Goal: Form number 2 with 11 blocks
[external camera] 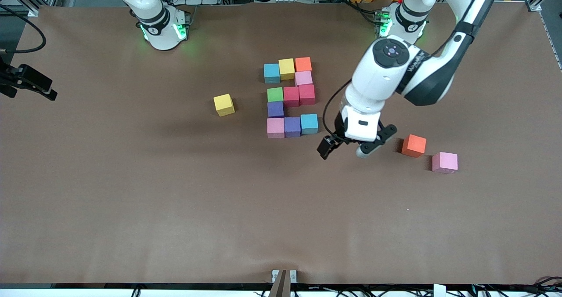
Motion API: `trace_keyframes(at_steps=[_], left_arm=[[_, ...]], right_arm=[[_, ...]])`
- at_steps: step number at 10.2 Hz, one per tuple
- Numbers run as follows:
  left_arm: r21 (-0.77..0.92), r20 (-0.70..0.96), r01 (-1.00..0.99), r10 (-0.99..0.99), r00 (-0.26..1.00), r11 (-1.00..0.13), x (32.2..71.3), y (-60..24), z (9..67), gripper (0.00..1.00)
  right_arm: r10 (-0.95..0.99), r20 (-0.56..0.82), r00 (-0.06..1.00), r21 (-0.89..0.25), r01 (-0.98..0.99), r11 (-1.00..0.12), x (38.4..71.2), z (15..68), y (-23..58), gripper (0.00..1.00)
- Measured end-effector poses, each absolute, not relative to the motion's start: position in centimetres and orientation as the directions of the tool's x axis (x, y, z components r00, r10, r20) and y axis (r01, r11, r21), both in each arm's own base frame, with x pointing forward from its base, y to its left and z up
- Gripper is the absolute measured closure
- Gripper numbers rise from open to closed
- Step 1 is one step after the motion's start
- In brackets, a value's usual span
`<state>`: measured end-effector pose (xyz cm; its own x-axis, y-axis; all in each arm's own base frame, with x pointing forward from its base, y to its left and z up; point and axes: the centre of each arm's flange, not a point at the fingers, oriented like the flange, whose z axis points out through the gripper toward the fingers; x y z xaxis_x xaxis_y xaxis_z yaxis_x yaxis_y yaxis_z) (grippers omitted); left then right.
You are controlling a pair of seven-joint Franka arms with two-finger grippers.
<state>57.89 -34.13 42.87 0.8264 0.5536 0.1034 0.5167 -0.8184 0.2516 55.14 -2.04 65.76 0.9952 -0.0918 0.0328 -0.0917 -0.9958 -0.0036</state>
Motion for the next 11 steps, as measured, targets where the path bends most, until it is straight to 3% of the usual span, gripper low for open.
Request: trace_keyframes(at_steps=[6,11], left_arm=[[0.108,0.151,0.253,0.268,0.952,-0.961,61.8,-24.9,48.5,0.00],[0.008,0.078,-0.012,-0.012,0.997,-1.000,59.0,-11.7,57.7,0.00]], right_arm=[[-0.090,0.033,0.995,-0.004,-0.090,-0.996,55.1,65.8,-2.0,0.00],[-0.079,0.031,0.996,-0.004,-0.079,-0.997,55.1,65.8,-1.3,0.00]])
